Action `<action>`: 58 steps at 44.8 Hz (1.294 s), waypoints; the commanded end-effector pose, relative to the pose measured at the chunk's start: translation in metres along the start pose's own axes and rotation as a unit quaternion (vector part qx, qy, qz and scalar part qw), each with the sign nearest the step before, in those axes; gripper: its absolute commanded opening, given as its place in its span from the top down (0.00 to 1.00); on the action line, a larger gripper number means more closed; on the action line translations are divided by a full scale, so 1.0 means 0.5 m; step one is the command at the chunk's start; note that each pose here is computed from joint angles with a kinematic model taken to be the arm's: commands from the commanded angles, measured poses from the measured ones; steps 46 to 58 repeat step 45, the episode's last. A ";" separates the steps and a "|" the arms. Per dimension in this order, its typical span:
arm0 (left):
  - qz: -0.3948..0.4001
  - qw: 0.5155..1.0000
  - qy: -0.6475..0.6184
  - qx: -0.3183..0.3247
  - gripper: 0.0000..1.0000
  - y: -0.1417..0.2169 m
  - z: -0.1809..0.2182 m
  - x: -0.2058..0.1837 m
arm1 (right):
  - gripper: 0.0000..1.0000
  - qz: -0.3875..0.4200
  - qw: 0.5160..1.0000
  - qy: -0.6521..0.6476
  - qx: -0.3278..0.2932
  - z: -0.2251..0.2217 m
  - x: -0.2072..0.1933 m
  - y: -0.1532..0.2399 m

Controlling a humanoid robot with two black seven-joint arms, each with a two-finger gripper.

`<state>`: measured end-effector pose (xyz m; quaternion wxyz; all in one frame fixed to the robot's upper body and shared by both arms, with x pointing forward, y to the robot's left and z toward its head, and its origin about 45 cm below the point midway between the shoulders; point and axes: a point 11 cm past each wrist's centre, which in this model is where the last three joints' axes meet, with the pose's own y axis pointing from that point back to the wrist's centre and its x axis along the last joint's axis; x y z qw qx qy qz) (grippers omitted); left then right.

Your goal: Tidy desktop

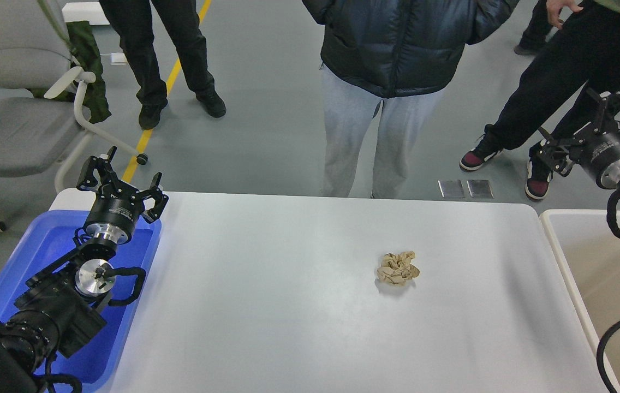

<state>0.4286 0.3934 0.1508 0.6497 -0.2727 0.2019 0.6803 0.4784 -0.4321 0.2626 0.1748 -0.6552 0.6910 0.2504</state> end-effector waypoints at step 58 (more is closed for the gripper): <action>0.000 1.000 0.000 0.000 0.00 0.000 0.000 0.000 | 0.00 -0.061 0.984 -0.119 -0.121 0.348 -0.136 0.015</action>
